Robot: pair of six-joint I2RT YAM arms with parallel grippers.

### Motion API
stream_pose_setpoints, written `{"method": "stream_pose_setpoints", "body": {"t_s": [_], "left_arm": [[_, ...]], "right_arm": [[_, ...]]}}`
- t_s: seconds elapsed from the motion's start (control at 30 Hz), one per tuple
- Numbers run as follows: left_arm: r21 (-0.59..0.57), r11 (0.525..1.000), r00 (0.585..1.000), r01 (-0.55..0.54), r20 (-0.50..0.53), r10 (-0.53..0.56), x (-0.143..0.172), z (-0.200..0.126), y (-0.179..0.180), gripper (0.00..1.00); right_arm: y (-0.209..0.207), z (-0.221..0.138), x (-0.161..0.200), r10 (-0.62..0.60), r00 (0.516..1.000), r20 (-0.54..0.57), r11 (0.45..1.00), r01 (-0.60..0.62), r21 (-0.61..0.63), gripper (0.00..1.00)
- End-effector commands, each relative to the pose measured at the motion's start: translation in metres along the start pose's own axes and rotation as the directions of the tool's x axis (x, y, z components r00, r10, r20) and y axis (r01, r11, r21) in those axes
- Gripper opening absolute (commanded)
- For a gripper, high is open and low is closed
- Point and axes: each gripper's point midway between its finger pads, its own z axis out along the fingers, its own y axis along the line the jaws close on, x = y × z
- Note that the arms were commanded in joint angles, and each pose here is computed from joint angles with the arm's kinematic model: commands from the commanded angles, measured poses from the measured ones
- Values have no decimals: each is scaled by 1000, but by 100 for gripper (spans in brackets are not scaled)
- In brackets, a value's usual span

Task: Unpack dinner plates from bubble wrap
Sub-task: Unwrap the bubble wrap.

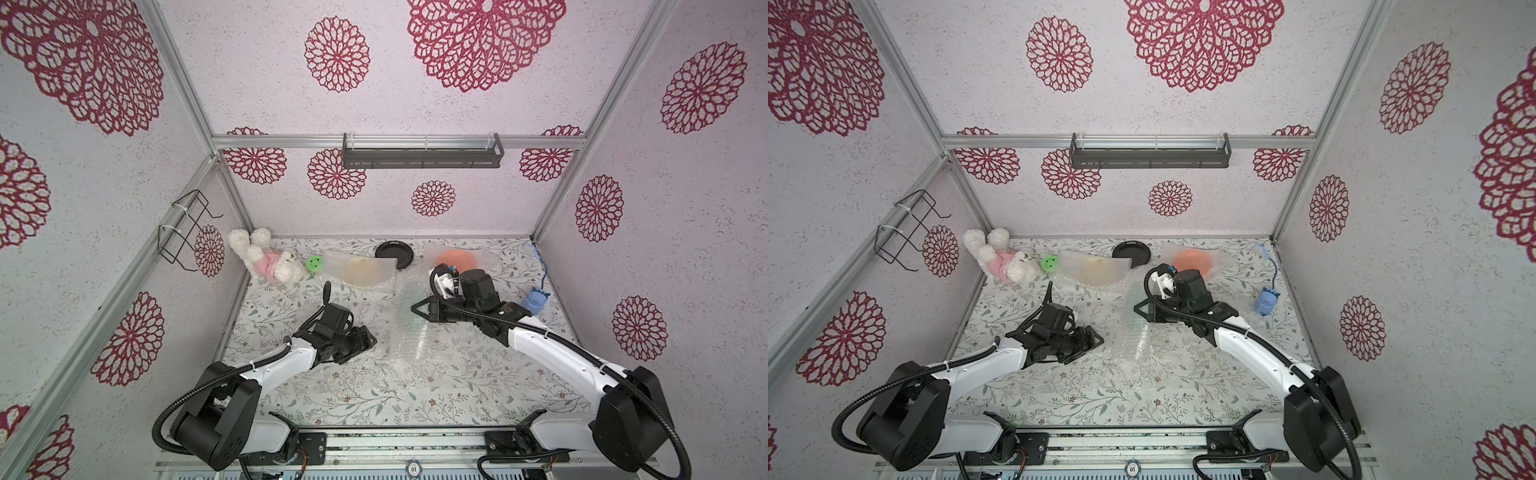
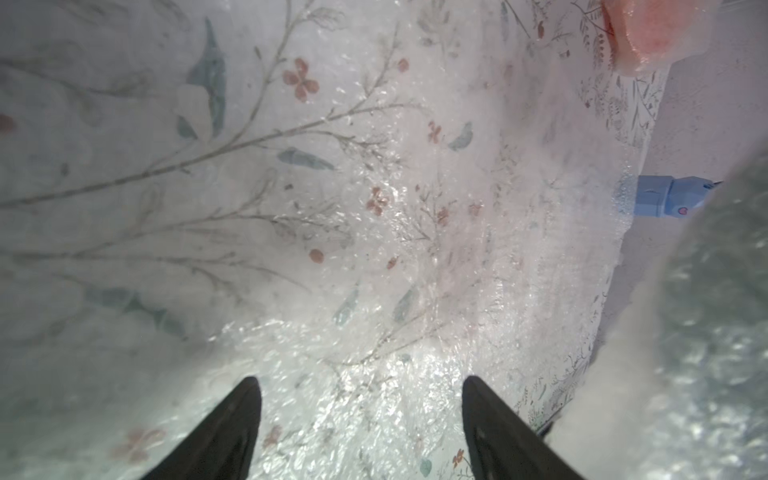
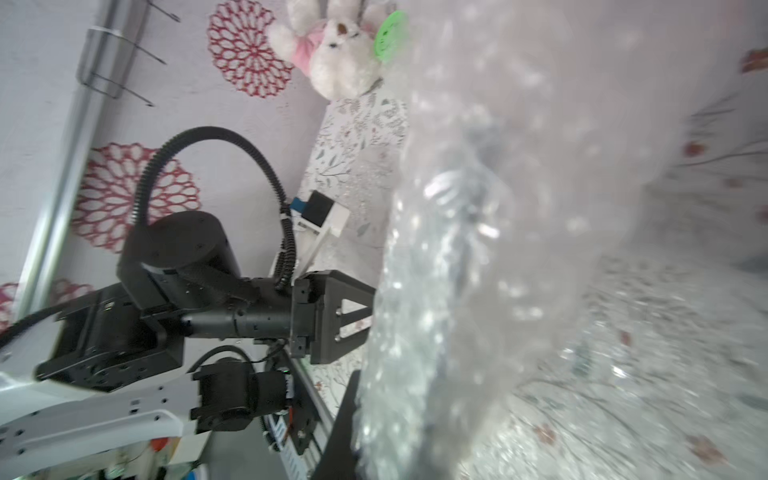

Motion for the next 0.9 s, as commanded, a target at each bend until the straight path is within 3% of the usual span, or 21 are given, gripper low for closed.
{"method": "stream_pose_setpoints", "body": {"t_s": [0.0,0.2,0.43,0.63,0.87], "left_arm": [[-43,999,1000,-11,12,12,-1,0,10,79],[-130,991,1000,-6,11,7,1,1,29,81],[-129,992,1000,-6,4,7,-1,5,31,82],[-118,993,1000,-2,10,3,-2,5,30,82],[-123,992,1000,5,9,-4,-3,7,31,82]], "right_arm": [[-63,-46,29,-15,993,-121,911,63,408,0],[-113,-103,33,-14,991,-135,671,110,733,0],[-136,-60,45,2,986,-169,590,135,796,0],[-131,-15,50,-18,979,-201,583,173,794,0],[-120,51,74,37,972,-231,718,134,683,40]]}}
